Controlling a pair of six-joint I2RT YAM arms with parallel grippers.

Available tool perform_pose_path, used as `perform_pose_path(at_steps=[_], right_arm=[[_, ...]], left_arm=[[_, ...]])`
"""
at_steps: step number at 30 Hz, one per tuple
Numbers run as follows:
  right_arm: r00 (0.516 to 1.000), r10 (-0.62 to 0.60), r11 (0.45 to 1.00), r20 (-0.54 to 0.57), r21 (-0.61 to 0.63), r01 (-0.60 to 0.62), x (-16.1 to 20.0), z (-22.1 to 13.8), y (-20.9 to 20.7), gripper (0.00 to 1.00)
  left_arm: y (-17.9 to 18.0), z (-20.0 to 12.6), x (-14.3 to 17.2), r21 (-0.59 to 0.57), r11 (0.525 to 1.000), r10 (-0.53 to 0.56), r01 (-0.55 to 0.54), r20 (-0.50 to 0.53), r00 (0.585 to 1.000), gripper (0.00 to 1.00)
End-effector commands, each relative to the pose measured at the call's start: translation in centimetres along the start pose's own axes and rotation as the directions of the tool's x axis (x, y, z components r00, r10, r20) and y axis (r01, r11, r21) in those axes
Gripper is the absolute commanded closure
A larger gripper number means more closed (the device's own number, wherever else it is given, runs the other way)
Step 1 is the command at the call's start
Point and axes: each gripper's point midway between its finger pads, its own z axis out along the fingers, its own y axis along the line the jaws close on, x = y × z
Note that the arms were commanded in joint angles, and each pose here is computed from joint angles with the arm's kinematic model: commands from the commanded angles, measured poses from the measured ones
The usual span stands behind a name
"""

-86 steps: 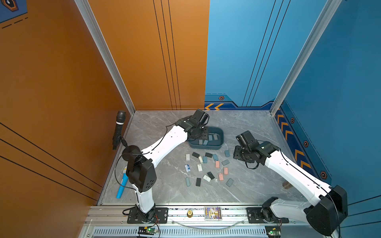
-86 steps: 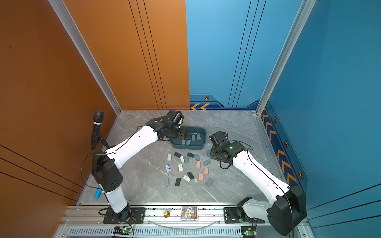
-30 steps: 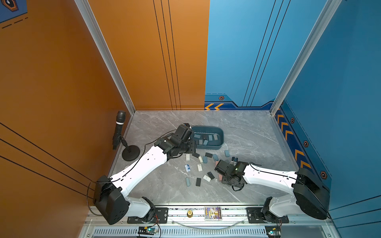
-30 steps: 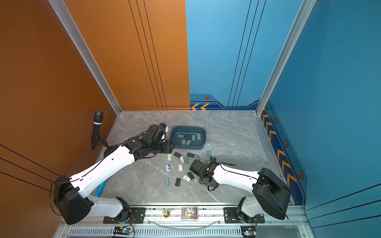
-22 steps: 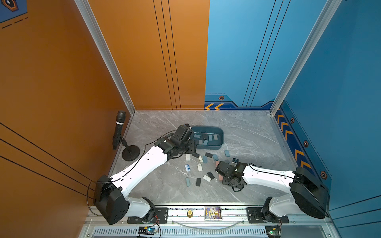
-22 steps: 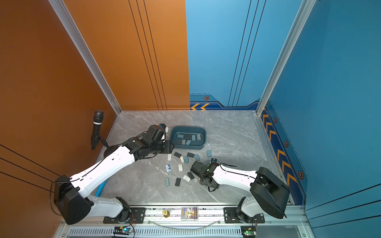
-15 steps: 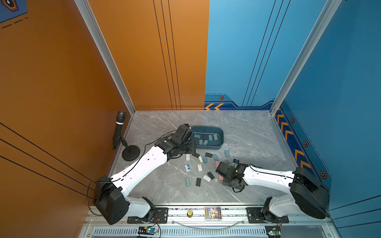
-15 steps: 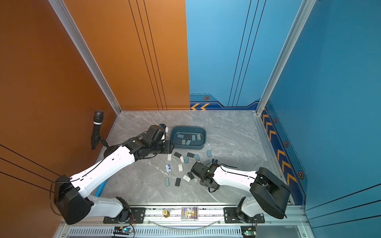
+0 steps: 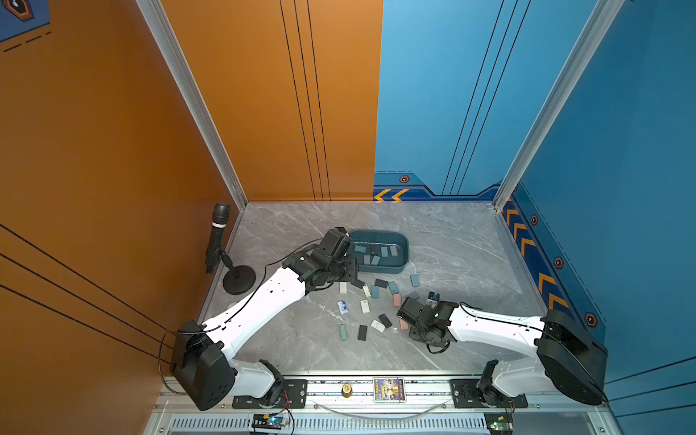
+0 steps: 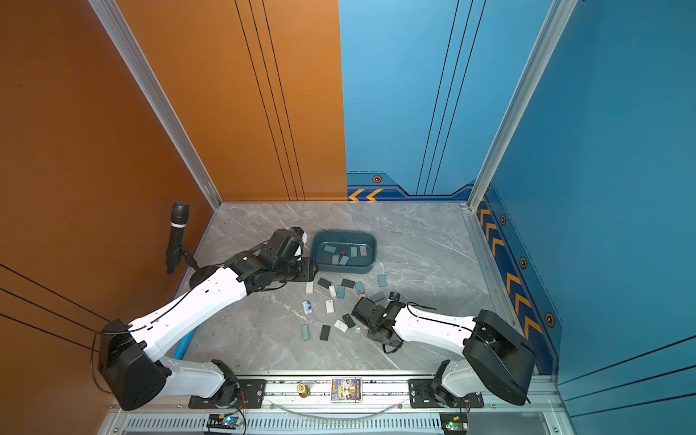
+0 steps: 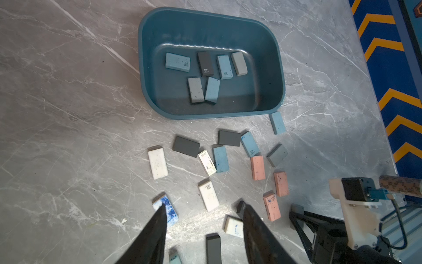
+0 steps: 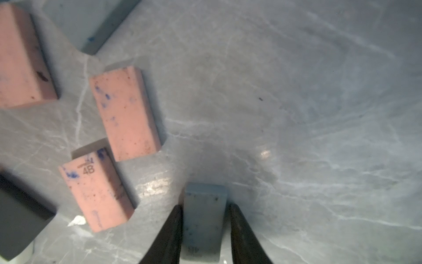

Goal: Put the eraser in the storage box
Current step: Pick up the eraser from the center of the board.

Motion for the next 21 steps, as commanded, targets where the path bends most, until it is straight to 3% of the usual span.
perform_pose_path(at_steps=[1, 21], right_arm=[[0.999, 0.011, 1.0, -0.048, 0.014, -0.01, 1.2, 0.6, -1.0, 0.68], [1.0, 0.011, 1.0, -0.005, -0.01, -0.011, -0.5, -1.7, -1.2, 0.81]], left_arm=[[0.3, 0.4, 0.2, 0.006, 1.0, -0.014, 0.014, -0.015, 1.0, 0.46], [0.9, 0.4, 0.7, 0.009, 1.0, -0.027, 0.027, -0.007, 1.0, 0.46]])
